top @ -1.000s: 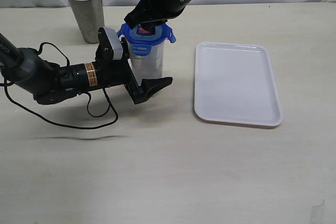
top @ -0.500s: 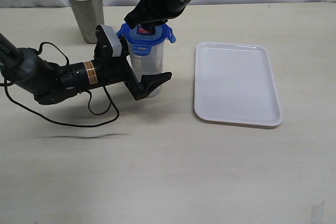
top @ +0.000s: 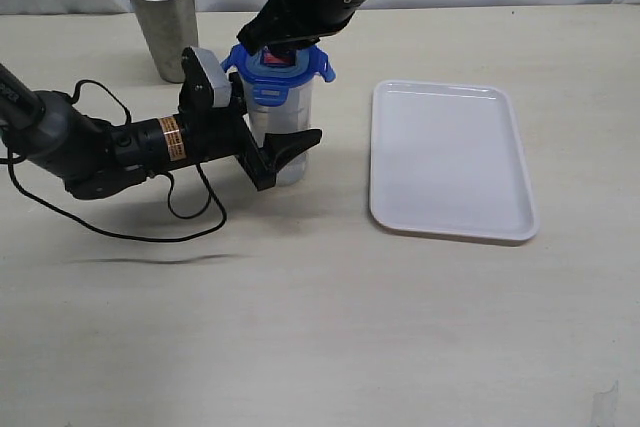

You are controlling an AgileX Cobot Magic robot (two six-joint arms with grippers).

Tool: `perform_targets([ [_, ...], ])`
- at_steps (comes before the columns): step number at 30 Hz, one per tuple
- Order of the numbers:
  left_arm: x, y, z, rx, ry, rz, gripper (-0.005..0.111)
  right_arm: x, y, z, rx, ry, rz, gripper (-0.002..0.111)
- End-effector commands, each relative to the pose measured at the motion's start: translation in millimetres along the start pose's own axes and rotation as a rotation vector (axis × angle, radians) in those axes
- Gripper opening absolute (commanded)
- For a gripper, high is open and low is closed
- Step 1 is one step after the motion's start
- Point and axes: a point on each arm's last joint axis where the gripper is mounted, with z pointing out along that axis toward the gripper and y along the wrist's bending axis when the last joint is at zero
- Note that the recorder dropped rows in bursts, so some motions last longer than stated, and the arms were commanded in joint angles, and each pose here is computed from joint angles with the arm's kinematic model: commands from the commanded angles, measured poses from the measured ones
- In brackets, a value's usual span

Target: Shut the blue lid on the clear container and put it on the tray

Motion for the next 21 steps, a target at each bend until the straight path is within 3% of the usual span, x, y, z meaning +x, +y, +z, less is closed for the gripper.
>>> perform_targets([
  [1, 0, -2.4, 1, 0.032, 0.007, 0.015, 0.0, 21, 0, 16, -0.034, 0.163, -0.004, 0.017],
  [10, 0, -2.4, 1, 0.032, 0.007, 0.004, 0.0, 6, 4, -15, -0.017, 0.044, -0.063, 0.047],
  [17, 0, -2.4, 1, 0.032, 0.008, -0.033, 0.0, -7, 11, -65, 0.016, -0.078, -0.134, 0.048],
  [21, 0, -2.4, 1, 0.032, 0.008, -0.033, 0.0, -9, 20, -85, -0.037, -0.111, -0.186, 0.047],
])
